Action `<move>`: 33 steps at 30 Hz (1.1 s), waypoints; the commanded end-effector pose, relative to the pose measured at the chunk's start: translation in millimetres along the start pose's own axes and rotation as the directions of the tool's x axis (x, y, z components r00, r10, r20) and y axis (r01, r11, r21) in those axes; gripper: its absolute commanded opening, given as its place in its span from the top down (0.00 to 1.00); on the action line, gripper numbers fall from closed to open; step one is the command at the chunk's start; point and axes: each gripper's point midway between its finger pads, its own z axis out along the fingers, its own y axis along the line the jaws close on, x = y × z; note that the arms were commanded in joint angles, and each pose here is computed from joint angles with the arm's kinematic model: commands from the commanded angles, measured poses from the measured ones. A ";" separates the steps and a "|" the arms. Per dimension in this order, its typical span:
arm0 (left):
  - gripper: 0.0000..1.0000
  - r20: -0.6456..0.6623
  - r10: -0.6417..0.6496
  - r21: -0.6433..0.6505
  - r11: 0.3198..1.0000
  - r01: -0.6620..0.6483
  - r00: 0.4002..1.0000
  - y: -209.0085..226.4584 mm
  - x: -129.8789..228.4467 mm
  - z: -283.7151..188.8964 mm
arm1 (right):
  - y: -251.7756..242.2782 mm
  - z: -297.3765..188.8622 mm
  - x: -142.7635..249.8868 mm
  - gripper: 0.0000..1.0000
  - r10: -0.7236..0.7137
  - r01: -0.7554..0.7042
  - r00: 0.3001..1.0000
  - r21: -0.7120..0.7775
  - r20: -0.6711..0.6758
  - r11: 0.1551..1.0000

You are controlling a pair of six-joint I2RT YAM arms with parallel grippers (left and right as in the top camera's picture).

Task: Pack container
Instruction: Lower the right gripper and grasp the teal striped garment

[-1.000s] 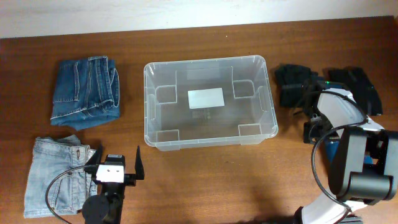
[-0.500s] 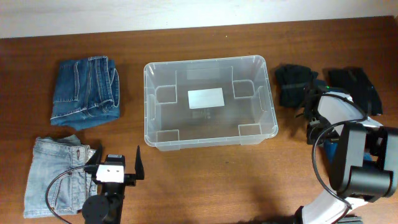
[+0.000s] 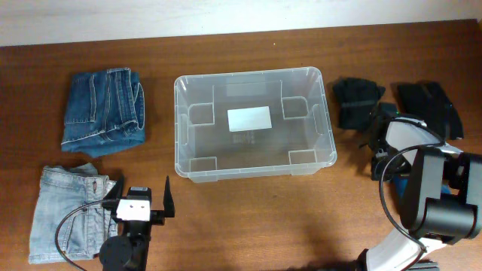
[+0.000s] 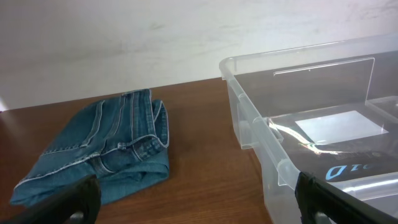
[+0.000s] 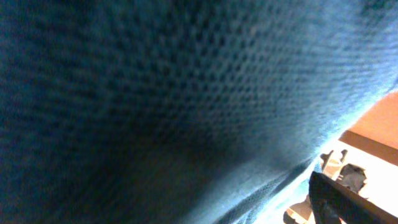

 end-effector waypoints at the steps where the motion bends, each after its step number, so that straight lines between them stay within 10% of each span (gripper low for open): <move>1: 0.01 0.004 0.016 0.008 1.000 -0.016 1.000 -1.3 0.5 0.1 | -6.2 11.7 5.1 0.02 0.019 -0.018 1.000 0.032 -0.016 0.999; 33: 0.01 0.004 0.016 0.008 1.000 -0.016 1.000 -1.3 0.5 0.1 | 2.7 38.1 -25.3 0.03 0.267 -0.258 0.963 -0.175 0.026 0.950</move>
